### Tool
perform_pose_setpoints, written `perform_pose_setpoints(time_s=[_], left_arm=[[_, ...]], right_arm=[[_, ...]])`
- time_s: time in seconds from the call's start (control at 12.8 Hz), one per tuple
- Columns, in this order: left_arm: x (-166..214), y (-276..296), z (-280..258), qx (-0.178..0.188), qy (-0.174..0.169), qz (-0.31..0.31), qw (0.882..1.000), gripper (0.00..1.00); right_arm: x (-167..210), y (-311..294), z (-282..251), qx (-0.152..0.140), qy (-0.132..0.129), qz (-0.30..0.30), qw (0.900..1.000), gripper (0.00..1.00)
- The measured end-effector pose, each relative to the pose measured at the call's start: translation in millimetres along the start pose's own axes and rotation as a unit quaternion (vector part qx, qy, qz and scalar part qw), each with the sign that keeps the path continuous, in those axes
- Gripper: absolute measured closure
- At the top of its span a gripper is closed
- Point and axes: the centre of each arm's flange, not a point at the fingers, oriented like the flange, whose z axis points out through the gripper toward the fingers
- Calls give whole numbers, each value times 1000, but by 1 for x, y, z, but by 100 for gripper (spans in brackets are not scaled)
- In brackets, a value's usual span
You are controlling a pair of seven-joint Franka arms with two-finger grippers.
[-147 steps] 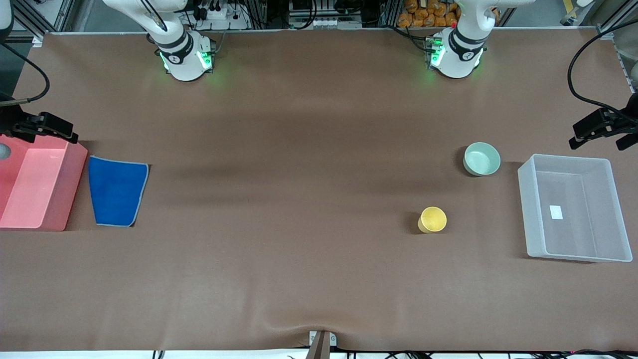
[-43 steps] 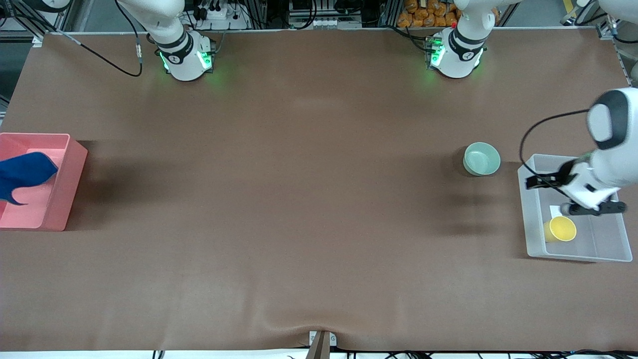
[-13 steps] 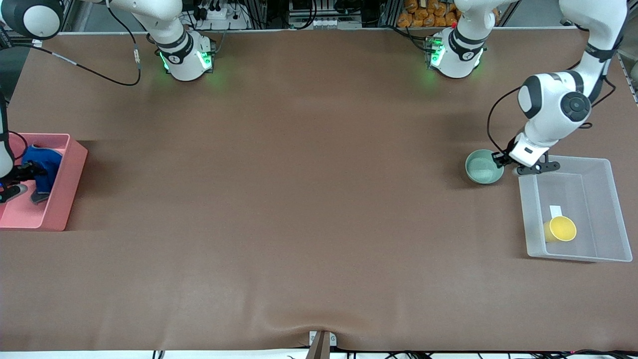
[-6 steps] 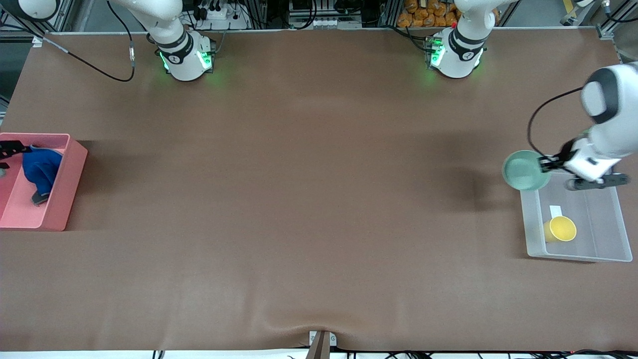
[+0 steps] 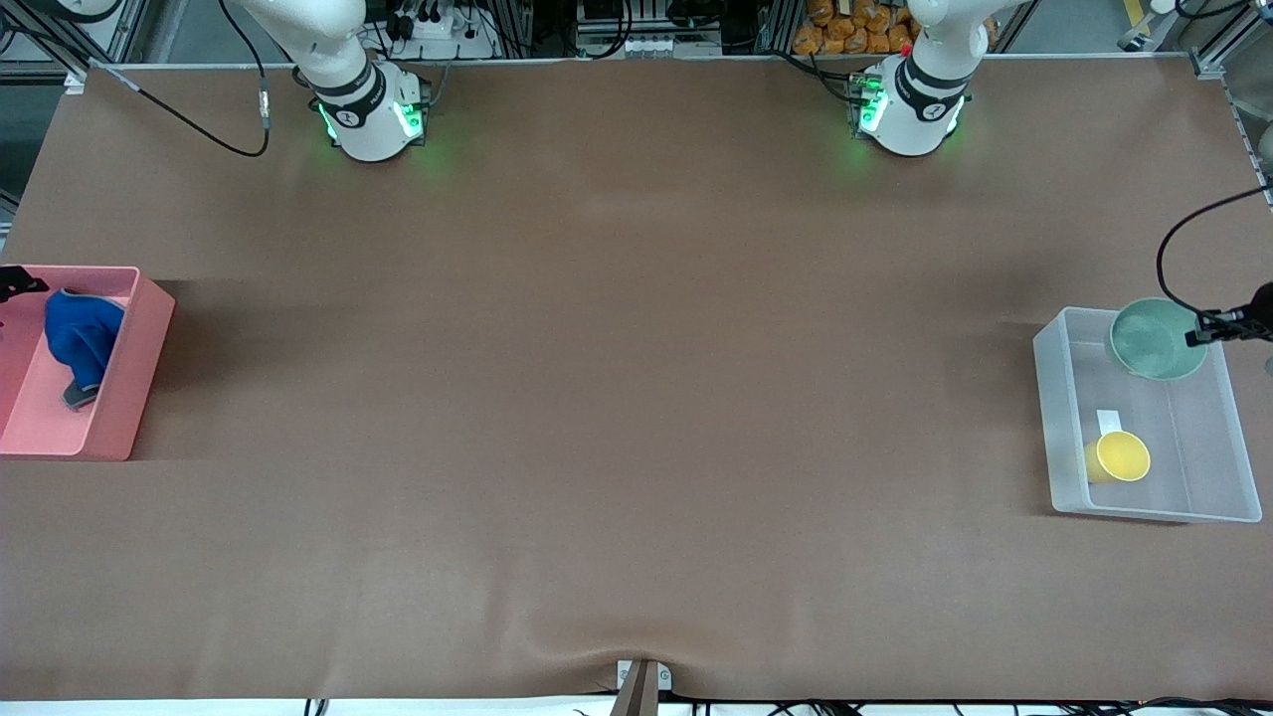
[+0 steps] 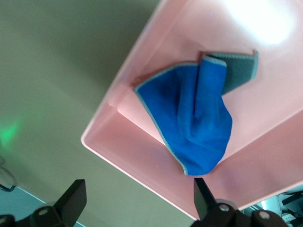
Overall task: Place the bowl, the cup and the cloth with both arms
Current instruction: 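Lift the green bowl with the left gripper and carry it over the box, then lower the bowl into the clear box and open the left gripper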
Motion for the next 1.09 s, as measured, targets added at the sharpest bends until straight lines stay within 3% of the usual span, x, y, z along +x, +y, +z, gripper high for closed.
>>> perform_pose_setpoints(time_s=[0.31, 0.55, 0.7, 1.09], left_arm=[[7, -25, 50, -4, -11, 5, 1000, 97], [7, -40, 69, -16, 6, 8, 1000, 97], [10, -41, 86, -12, 13, 8, 1000, 97], [8, -39, 131, -5, 18, 14, 1000, 96]], right_arm=[[30, -34, -37, -8, -12, 21, 1000, 0], [43, -78, -84, -16, -13, 35, 999, 0], [50, -115, -126, -34, 5, 27, 999, 0], [44, -228, -221, -72, 46, 74, 994, 0]])
